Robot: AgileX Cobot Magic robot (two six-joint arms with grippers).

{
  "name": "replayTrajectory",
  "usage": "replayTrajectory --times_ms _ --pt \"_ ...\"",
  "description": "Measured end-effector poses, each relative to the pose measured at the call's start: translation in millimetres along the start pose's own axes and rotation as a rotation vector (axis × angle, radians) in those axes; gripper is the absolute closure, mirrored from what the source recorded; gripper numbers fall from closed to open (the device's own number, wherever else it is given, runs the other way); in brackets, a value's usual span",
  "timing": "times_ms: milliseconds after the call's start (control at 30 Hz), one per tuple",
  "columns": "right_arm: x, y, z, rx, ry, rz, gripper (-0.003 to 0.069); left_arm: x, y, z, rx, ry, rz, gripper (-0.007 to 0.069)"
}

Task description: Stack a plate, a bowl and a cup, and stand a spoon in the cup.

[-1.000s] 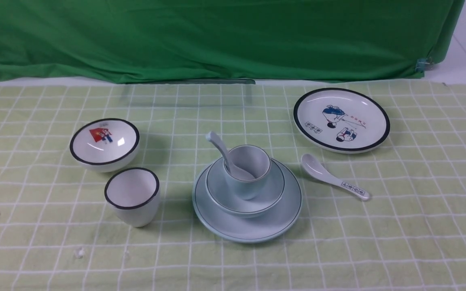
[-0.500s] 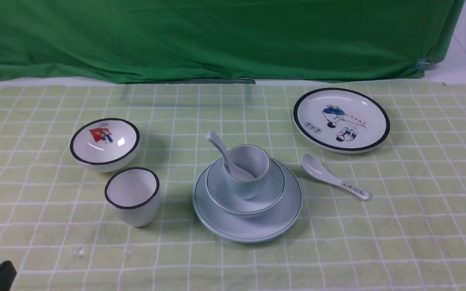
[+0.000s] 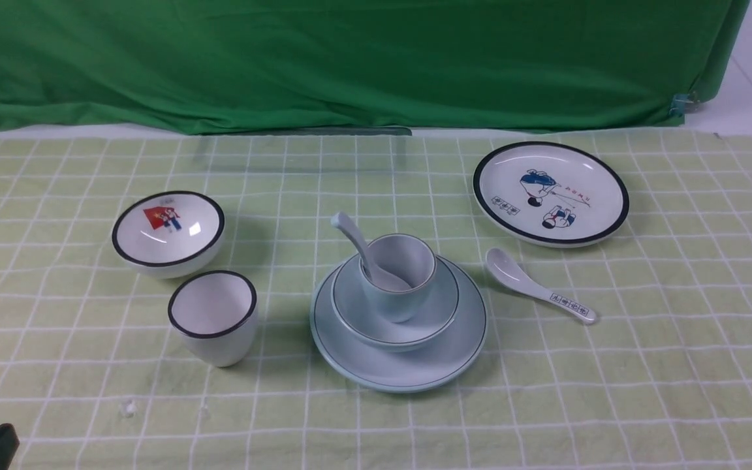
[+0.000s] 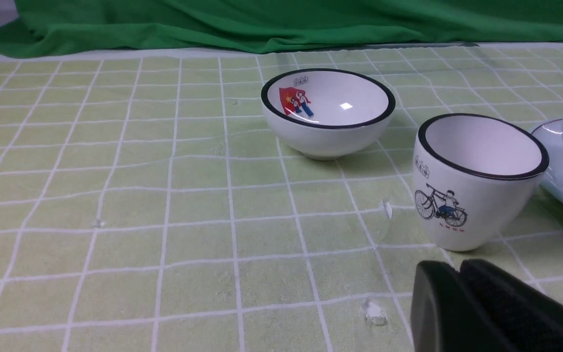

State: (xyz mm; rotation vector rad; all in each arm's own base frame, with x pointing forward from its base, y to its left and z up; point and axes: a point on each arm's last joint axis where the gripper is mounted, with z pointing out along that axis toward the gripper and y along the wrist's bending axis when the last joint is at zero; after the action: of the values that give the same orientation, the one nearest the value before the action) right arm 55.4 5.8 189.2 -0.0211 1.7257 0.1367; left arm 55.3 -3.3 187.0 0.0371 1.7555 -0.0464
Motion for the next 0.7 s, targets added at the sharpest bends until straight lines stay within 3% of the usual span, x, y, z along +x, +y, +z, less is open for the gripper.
replayTrajectory --times_ms 700 --pt "-0.1 0.0 0.0 0.000 -0.001 0.000 0.0463 0.0 -0.1 0.0 0.001 0.000 0.000 0.0633"
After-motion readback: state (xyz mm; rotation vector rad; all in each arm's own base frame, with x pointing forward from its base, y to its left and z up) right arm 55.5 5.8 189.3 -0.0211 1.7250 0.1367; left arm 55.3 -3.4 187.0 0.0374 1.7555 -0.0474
